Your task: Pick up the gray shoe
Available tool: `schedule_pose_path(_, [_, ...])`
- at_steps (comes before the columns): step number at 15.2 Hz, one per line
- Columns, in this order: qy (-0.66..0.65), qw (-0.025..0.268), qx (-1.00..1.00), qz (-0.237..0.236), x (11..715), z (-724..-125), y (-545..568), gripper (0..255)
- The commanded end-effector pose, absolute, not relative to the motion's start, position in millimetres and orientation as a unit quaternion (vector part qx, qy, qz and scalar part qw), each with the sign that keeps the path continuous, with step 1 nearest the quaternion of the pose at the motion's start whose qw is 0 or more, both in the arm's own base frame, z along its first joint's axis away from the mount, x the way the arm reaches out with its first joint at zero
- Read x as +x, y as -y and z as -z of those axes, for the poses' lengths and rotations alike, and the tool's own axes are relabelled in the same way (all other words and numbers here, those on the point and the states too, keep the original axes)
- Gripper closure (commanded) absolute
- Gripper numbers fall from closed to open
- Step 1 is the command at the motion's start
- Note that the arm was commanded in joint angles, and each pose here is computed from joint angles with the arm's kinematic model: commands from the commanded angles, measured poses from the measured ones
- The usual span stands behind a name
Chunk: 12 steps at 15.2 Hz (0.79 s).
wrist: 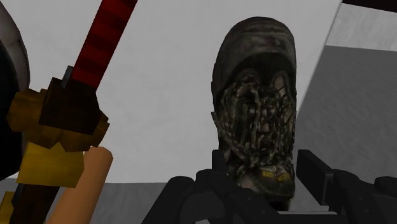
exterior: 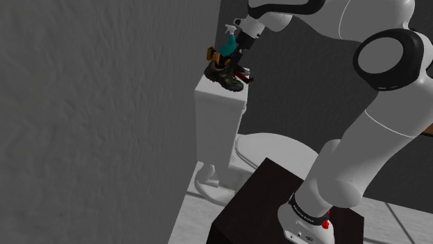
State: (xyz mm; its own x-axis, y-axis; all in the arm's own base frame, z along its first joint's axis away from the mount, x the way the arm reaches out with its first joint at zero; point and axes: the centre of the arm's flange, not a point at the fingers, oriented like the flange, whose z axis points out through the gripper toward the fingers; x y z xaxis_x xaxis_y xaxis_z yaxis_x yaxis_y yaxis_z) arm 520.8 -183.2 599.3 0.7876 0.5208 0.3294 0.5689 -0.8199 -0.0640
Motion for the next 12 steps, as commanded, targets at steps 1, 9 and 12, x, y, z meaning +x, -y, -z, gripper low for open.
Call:
schedule_pose_path(1, [0.289,0.080,-0.942,0.151,520.7,-610.3,184.4,255])
schedule_pose_path(9, [0.289,0.080,-0.942,0.151,520.7,-652.5,184.4,255])
schedule_pose_path(12, [0.289,0.080,-0.942,0.151,520.7,-658.6,184.4,255])
